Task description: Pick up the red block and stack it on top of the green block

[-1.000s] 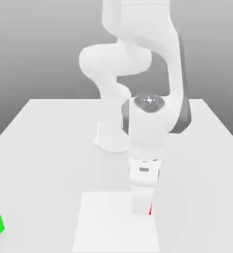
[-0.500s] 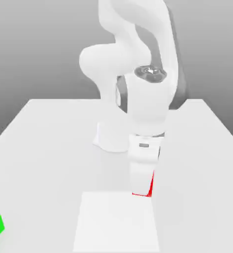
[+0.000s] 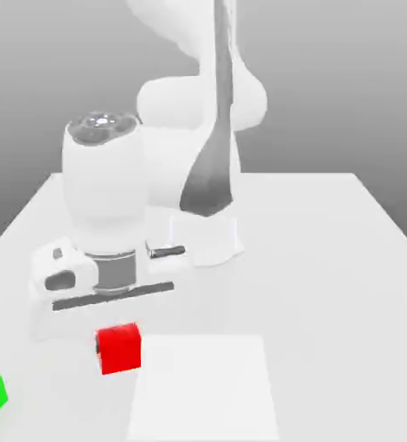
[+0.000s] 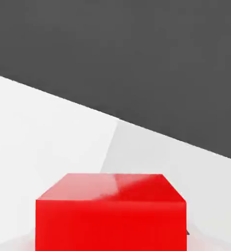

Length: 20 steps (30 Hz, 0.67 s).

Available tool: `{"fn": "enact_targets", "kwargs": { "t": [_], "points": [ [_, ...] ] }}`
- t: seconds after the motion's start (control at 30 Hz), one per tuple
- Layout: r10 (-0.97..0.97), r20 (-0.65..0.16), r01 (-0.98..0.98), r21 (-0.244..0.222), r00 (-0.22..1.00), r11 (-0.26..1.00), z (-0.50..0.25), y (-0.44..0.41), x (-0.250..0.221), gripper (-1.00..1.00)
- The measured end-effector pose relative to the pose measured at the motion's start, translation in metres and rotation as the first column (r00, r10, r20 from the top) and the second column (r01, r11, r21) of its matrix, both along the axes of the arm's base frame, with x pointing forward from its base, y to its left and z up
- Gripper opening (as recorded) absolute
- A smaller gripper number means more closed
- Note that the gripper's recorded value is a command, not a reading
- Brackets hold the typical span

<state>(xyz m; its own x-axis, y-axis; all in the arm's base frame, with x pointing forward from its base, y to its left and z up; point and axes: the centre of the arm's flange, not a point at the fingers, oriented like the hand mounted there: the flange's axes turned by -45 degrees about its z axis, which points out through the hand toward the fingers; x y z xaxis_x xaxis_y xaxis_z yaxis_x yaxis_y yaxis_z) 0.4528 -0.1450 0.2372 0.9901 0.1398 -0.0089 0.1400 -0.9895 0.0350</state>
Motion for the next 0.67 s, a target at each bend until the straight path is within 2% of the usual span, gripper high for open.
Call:
{"fn": "enact_targets", "kwargs": {
  "t": [0.17, 0.37, 0.43, 0.53, 0.57, 0.67],
  "points": [
    [-0.333, 0.006, 0.333, 0.009, 0.943, 0.943, 0.005, -0.068, 0.002, -1.00],
    [-0.677, 0.006, 0.676, 0.031, 0.736, 0.736, 0.009, -0.152, -0.010, -1.00],
    [-0.736, 0.005, 0.736, 0.036, 0.677, 0.677, -0.002, -0.169, -0.014, -1.00],
    [-0.753, 0.004, 0.752, 0.037, 0.658, 0.658, -0.044, -0.174, -0.015, -1.00],
    [-0.754, 0.004, 0.753, 0.037, 0.657, 0.657, -0.052, -0.175, -0.015, 1.00],
    [-0.754, 0.004, 0.753, 0.037, 0.657, 0.657, -0.052, -0.175, -0.015, 1.00]
  ]
}}
